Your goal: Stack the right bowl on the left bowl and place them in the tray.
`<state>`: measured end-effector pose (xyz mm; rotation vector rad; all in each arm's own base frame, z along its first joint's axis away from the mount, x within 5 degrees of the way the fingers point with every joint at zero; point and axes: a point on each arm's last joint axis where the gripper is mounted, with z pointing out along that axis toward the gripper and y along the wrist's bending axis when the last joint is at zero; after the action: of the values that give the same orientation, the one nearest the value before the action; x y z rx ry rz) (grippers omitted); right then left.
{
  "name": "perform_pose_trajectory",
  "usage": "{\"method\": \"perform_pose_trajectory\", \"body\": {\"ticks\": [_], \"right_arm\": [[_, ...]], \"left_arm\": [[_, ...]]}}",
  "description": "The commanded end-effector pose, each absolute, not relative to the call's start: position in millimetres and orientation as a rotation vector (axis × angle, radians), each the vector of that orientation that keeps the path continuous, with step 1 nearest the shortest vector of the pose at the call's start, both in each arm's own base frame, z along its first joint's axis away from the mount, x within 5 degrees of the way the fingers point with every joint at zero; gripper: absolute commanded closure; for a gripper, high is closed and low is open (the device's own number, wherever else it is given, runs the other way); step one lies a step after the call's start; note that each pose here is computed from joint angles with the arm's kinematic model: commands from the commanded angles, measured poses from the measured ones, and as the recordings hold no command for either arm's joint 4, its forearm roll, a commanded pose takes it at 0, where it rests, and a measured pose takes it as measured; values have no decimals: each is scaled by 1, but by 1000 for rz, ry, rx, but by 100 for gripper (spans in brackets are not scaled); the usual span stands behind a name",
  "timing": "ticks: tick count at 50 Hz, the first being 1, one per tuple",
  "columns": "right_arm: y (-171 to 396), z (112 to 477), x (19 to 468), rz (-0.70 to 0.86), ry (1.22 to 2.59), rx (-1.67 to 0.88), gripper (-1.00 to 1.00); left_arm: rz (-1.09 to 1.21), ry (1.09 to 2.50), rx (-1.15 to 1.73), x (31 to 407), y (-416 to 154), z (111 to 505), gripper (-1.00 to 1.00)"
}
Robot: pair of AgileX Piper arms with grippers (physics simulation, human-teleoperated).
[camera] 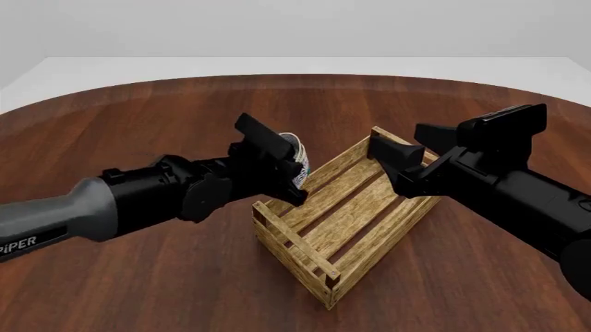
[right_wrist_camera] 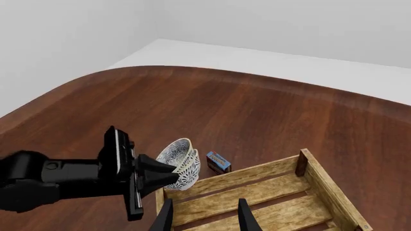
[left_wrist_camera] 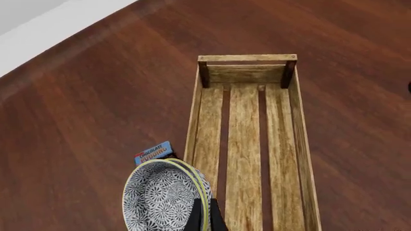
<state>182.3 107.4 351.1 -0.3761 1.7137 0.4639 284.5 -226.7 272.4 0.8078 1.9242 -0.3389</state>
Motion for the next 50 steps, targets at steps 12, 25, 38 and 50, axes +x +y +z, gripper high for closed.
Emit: {"method": "perform_pose_trajectory", "body": {"ticks": [12,25,38,50], "right_arm": [[109,348,185,462,1720,-379,-100],[109,348,187,459,1723,-376,-100],[110,347,187,458,1723,-379,-100],[110,347,187,457,1725,-380,-100]], "left_arm": [[-345,1881,918,286,-260,265,100],[-350,1891,943,293,-274,258,100],[-347,1906,969,302,-288,245,100],[-348,1912,998,303,-299,236,100]]}}
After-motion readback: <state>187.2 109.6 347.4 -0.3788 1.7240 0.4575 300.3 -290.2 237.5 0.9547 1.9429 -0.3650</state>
